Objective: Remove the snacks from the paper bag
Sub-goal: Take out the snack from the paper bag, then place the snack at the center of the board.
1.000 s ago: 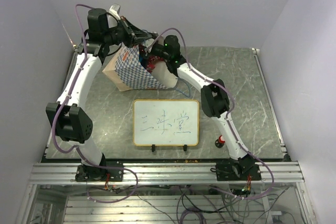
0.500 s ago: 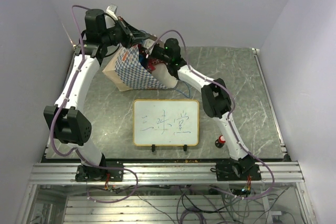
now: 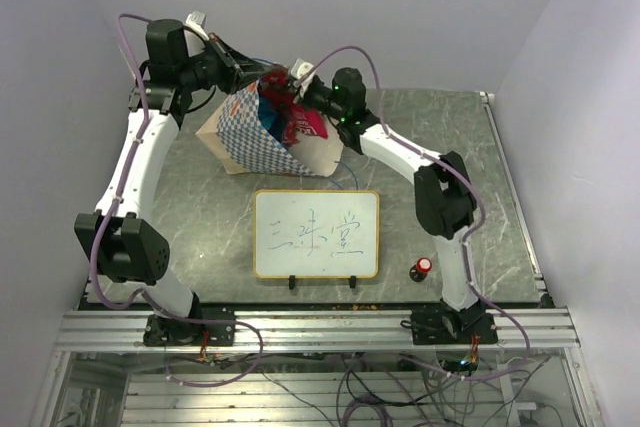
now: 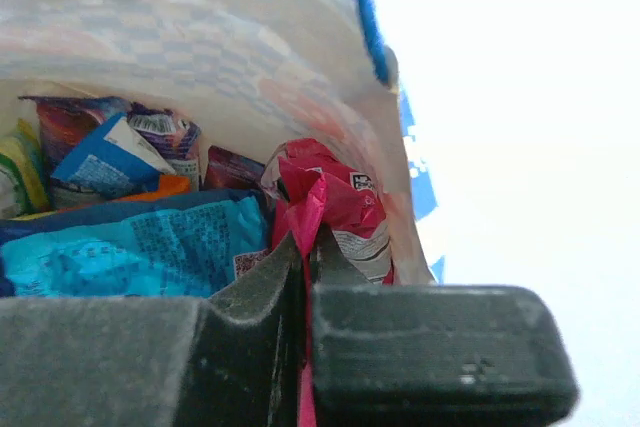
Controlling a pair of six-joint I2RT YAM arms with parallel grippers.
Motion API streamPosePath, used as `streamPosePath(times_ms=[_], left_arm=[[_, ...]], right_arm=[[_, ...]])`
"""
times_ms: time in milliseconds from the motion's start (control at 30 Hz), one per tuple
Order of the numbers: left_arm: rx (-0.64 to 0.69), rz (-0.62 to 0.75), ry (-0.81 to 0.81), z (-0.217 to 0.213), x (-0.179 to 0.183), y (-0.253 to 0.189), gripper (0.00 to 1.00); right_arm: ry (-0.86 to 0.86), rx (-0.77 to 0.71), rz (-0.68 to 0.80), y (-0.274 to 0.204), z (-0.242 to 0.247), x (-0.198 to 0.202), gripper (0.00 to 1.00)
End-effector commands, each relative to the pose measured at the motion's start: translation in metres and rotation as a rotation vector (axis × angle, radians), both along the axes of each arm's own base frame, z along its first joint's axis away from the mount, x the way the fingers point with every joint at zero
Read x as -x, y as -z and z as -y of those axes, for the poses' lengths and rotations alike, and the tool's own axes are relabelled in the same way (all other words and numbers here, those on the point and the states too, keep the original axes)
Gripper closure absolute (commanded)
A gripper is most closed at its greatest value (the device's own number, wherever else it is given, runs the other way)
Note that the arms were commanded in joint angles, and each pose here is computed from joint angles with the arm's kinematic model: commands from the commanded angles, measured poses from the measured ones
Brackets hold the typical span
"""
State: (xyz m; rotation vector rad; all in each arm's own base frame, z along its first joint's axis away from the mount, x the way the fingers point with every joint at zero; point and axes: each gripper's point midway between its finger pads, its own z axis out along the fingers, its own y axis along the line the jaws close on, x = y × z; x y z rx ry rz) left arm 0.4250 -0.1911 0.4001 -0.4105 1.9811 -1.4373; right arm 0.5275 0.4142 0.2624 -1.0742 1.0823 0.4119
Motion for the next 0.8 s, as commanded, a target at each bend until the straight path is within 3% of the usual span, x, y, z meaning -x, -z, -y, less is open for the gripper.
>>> streamPosePath(times_ms=[0,500,767], left_arm=[[0.003,0.027,-0.021,-0.007,0.009,-0.009,0.93],[0.007,-0.022,-0.05,-0.017,0.001,0.012,0.93],[0.006,-0.048,-0.043,-0.023,0.003,0.029,0.93]], right_arm=[[0.03,-0.087,0.027,-0.069,0.019,0.023,1.0],[0.156,-0.09,-0.059,-0.142,0.1,0.098,1.0],[0.495,-0.067,-0.037,-0.151,0.198,0.116,1.0]])
